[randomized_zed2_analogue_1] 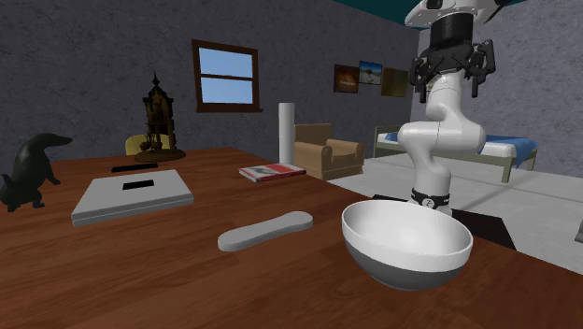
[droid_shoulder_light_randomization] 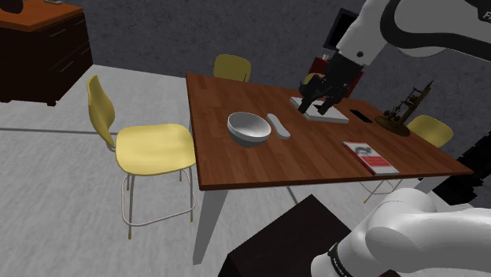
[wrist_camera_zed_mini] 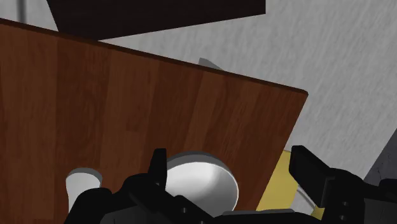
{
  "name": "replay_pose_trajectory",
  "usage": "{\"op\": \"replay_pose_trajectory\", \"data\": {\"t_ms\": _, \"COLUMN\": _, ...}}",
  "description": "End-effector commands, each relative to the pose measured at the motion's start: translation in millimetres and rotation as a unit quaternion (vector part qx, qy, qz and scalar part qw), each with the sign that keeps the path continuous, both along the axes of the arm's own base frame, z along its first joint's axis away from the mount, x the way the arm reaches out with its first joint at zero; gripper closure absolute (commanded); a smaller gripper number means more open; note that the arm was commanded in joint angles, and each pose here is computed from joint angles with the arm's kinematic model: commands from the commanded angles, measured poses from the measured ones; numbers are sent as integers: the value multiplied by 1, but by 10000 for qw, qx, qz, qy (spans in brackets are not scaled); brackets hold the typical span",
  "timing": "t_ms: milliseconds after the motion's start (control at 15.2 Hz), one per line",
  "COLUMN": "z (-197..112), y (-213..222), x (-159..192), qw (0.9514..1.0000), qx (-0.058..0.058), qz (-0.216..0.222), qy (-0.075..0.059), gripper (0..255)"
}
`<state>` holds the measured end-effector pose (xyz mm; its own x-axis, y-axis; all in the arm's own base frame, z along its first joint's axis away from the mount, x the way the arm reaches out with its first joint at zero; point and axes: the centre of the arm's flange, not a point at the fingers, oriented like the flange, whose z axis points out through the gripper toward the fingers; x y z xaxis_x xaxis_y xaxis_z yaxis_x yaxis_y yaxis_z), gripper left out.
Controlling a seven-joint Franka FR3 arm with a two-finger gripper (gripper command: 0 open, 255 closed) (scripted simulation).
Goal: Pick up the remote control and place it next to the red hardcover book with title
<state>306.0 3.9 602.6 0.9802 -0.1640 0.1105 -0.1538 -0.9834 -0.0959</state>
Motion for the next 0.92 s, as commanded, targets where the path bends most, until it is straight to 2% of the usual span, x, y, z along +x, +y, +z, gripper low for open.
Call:
{"op": "replay_pose_trajectory", "data": {"t_ms": 0, "z": 0, "y": 0, "x": 0, "qw": 10000, "qx": 0, "qz": 0, "qy": 0, "gripper": 0}}
{"op": "replay_pose_trajectory", "data": {"t_ms": 858, "z": -83, "y": -99, "x": 116, "qw": 9992, "qx": -91, "qz": -289, "qy": 252, "gripper": 0}}
